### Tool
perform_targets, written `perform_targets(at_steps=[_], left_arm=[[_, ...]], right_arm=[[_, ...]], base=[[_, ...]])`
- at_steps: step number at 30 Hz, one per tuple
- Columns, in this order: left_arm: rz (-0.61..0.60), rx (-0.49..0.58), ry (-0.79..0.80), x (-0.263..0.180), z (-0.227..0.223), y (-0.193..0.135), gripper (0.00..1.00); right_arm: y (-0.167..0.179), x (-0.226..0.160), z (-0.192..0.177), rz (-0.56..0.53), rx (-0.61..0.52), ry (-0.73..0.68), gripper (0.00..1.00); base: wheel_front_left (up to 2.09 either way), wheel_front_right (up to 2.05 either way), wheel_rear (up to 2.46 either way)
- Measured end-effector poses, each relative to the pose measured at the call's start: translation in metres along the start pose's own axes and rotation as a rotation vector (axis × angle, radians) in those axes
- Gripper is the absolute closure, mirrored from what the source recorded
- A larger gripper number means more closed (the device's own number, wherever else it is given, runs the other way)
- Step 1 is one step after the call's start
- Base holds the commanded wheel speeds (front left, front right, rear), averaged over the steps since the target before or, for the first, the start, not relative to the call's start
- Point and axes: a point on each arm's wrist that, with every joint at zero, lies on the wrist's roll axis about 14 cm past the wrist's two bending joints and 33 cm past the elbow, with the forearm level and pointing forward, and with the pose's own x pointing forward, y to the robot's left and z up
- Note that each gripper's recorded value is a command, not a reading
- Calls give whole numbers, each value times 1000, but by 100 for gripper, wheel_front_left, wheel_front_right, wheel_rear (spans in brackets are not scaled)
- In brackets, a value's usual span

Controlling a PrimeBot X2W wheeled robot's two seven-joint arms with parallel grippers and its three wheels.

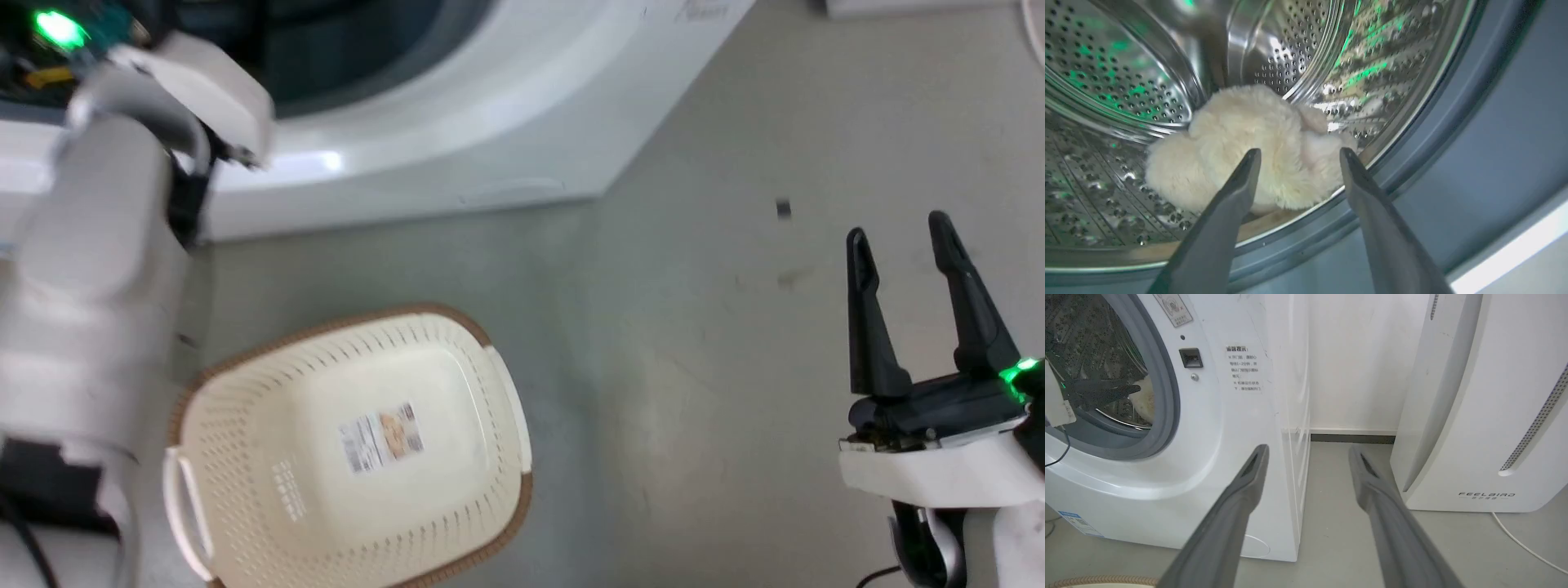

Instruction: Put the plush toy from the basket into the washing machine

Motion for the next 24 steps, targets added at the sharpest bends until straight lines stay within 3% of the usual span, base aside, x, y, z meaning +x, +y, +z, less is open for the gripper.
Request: perform_targets(at_steps=[10, 16, 24], left_arm=[[113, -85, -238, -106, 86, -7, 0], [215, -122, -293, -179, 99, -7, 0], [326, -149, -267, -255, 82, -21, 0]], right_arm=[[14, -28, 55, 36, 4, -118, 0], [25, -45, 79, 67, 20, -174, 0], [36, -65, 94, 100, 32, -208, 0]], base=[[0, 0, 0], [0, 0, 0], [0, 0, 0]])
